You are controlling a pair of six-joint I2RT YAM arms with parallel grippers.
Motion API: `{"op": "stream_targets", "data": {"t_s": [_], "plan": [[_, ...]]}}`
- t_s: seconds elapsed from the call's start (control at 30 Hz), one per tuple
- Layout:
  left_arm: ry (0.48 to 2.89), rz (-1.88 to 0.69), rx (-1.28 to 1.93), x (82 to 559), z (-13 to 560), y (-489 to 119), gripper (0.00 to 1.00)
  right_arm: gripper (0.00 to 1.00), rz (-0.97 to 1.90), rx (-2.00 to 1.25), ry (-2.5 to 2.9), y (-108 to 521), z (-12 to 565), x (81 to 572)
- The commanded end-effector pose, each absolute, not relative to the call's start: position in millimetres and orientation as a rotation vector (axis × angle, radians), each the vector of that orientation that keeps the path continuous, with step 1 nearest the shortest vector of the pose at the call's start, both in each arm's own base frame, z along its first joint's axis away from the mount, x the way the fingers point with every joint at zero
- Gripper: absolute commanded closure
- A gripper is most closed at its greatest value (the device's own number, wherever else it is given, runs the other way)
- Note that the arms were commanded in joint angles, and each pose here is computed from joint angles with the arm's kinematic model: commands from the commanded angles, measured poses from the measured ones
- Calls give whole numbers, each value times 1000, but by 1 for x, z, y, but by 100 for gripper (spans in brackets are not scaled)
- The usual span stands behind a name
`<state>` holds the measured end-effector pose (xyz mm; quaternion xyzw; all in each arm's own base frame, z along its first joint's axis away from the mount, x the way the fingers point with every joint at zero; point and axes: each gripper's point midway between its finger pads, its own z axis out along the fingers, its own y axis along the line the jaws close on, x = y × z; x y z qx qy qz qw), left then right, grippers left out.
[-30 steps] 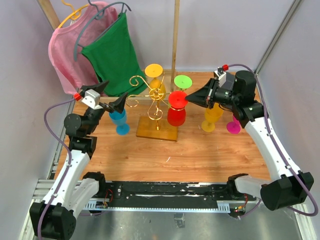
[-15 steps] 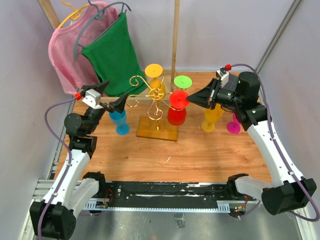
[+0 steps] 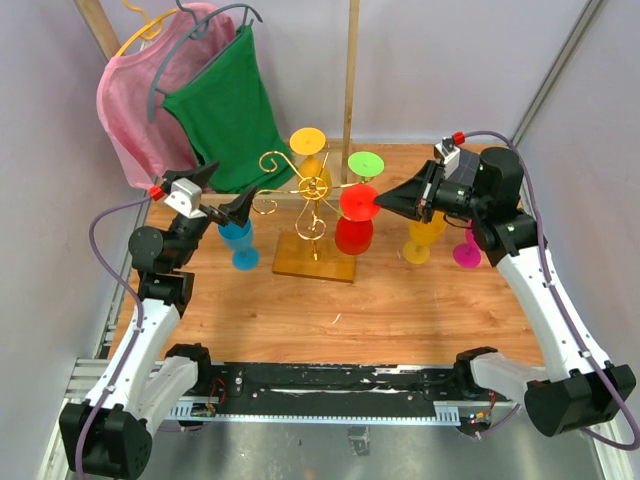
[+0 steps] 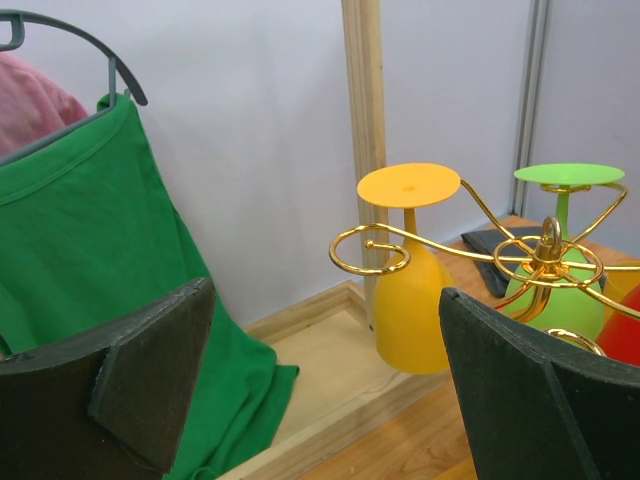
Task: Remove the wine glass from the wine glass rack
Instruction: Pick up the wine glass from the wine rack.
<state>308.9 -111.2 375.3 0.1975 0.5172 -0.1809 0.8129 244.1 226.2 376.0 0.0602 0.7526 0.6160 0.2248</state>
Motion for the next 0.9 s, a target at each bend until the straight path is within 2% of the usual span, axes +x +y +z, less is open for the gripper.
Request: {"op": "stream_targets", "data": {"t_s": [0.0, 0.87], "plan": [[1057, -390, 441, 303, 393, -116, 1, 99, 1715, 151, 2062, 227, 381, 235], [1050, -383, 451, 301, 394, -117, 1, 99, 1742, 83, 2053, 254, 386, 256]]}}
